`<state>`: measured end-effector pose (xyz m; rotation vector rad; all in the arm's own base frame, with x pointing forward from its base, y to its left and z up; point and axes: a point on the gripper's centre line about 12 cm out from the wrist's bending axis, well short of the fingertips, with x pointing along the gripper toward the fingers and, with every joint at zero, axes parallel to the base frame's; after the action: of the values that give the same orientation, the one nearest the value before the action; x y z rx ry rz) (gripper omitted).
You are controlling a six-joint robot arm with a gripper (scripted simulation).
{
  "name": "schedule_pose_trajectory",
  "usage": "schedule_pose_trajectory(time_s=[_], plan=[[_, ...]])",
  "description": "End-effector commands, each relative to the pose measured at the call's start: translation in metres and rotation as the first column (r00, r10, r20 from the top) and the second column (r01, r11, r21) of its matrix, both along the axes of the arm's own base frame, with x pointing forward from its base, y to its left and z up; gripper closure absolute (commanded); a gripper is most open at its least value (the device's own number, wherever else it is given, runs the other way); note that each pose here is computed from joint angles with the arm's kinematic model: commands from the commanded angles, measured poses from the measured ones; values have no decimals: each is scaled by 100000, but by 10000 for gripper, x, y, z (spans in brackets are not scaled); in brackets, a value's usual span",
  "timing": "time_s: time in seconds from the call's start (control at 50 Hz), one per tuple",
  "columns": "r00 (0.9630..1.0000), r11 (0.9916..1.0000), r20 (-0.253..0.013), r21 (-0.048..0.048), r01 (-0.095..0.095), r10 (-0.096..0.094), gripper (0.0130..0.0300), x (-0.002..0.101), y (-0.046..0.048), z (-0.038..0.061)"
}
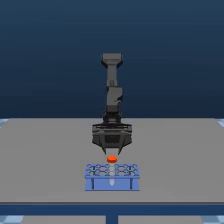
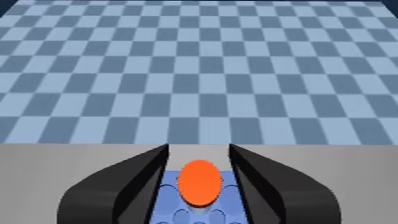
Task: Pick up the centrifuge tube on the rack
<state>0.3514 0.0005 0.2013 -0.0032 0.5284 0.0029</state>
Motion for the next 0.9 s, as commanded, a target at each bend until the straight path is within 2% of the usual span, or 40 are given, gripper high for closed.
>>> schedule_pose_trajectory(time_s=[0.02, 0.3, 0.5, 0.56, 0.6, 0.66, 0.7, 0.76, 0.9], plan=[[100000, 99999, 108, 263, 235, -235, 130, -11, -2, -9], [99997, 99999, 601, 209, 417, -418, 130, -28, -6, -42], [99998, 99999, 491, 223, 373, -375, 130, -25, -5, -102], [99998, 99999, 479, 225, 368, -369, 130, -24, -5, -154], [99998, 99999, 479, 225, 368, -369, 130, -24, -5, -154], [99998, 99999, 482, 225, 369, -371, 130, -24, -5, -223], [99998, 99999, 482, 225, 369, -371, 130, -24, -5, -223], [99998, 99999, 482, 225, 370, -371, 130, -24, -5, -290], [99998, 99999, 482, 225, 370, -371, 130, -24, -5, -338]])
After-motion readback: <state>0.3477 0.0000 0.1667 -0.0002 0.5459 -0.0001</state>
